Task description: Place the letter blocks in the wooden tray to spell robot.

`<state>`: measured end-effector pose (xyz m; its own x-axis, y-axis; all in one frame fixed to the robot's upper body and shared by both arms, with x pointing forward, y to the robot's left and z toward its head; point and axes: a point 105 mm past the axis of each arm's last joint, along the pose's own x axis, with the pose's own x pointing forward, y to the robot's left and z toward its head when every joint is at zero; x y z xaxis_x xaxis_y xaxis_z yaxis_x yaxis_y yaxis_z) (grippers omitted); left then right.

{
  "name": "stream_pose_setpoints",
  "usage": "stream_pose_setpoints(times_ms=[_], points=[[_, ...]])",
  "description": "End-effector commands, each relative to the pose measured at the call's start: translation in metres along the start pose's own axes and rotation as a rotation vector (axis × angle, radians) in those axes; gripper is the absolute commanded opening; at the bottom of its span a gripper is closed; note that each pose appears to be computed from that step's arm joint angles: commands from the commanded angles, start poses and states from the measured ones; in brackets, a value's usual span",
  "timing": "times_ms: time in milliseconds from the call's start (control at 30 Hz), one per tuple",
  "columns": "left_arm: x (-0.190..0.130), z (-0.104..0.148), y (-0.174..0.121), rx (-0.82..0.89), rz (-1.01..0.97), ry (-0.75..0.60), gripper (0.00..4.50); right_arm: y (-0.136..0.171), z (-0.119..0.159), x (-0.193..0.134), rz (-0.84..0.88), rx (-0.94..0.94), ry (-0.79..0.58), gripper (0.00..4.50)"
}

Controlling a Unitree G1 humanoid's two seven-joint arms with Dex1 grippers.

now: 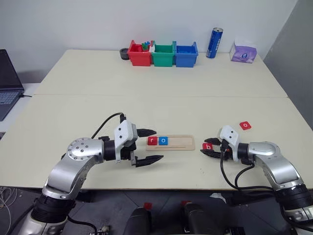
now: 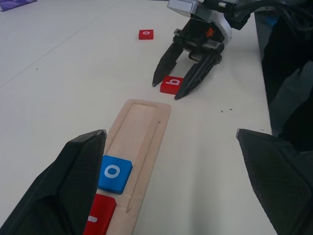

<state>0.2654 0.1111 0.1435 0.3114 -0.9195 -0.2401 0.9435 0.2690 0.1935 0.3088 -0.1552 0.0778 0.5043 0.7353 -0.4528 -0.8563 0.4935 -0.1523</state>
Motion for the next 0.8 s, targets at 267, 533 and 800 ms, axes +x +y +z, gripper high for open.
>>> stream_pose_setpoints(times_ms=[267,533,800], points=[[-0.003,0.003,0.0,0.024,-0.01,-0.012,4.5,-0.005,0.01,-0.023,0.096,-0.068,-0.038,4.45],[-0.005,0.003,0.001,0.029,-0.01,-0.008,4.5,-0.019,0.005,-0.018,0.152,-0.202,-0.011,4.45],[-0.007,0.003,-0.002,0.027,-0.004,-0.004,4.5,-0.015,0.0,-0.005,0.217,-0.188,-0.002,4.45]])
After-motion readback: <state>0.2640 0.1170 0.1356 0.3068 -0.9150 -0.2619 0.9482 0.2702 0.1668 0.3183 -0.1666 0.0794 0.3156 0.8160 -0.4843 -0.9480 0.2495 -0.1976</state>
